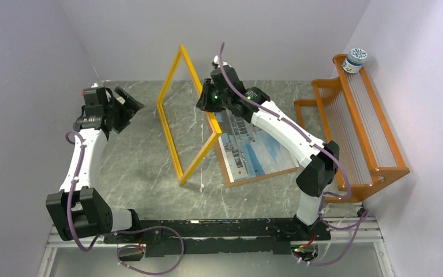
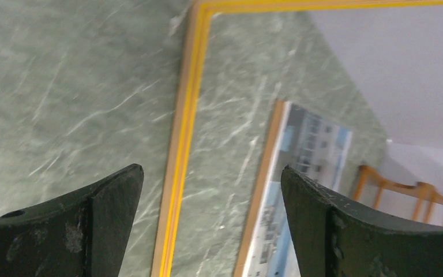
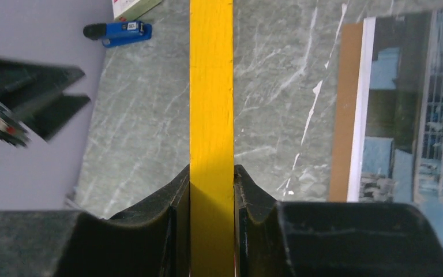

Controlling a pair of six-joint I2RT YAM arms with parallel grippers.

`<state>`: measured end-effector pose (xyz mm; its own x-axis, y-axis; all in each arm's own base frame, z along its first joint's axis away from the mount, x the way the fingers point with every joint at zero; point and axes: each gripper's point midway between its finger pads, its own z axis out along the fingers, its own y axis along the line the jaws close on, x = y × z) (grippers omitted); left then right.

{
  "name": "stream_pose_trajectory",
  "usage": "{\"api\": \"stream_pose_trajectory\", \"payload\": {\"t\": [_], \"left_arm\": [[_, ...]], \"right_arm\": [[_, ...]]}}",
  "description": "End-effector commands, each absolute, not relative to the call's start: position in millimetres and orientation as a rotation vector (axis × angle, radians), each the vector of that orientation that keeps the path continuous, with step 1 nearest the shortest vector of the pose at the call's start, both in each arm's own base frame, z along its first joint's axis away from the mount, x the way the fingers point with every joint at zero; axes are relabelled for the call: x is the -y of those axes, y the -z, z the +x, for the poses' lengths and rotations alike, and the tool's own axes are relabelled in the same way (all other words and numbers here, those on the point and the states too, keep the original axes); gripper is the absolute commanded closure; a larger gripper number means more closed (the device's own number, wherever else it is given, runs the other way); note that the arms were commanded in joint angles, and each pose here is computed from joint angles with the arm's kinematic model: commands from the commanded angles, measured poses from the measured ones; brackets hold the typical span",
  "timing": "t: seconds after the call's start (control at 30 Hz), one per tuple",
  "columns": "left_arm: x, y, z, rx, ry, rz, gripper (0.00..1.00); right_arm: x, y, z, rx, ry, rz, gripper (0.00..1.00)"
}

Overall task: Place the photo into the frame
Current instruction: Turn over the photo frame at the center of the board.

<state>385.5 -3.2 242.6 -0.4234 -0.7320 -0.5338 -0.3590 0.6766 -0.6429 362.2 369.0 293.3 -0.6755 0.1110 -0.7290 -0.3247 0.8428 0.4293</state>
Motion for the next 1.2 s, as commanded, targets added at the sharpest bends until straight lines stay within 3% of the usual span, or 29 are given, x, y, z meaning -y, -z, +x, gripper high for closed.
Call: {"api": "stream_pose_trajectory", "payload": {"t": [0.0, 0.2, 0.4, 0.77, 0.97, 1.17], "left_arm": [[-14, -207, 364, -2.103, 0.401, -0.893, 0.06], [-14, -146, 357, -2.252, 0.375, -0.923, 0.06], [4, -99, 373, -2.449, 0.523, -0.808, 0.06], [31, -51, 402, -2.547, 0.798, -0.648, 0.06], [5, -23, 391, -2.646, 0.564, -0.795, 0.06], [-22, -21, 379, -2.711, 0.325, -0.821, 0.06]], "right_arm": [[-374, -337, 369, -2.063, -1.025, 0.053, 1.00], [-356, -278, 375, -2.113, -1.103, 0.140, 1.00], [-332, -224, 370, -2.164, -1.161, 0.100, 0.98], [-316, -148, 354, -2.265, -1.268, 0.036, 0.63], [-325, -116, 354, -2.386, -1.282, -0.008, 0.46], [-345, -104, 357, -2.442, -1.278, -0.037, 0.38]]}}
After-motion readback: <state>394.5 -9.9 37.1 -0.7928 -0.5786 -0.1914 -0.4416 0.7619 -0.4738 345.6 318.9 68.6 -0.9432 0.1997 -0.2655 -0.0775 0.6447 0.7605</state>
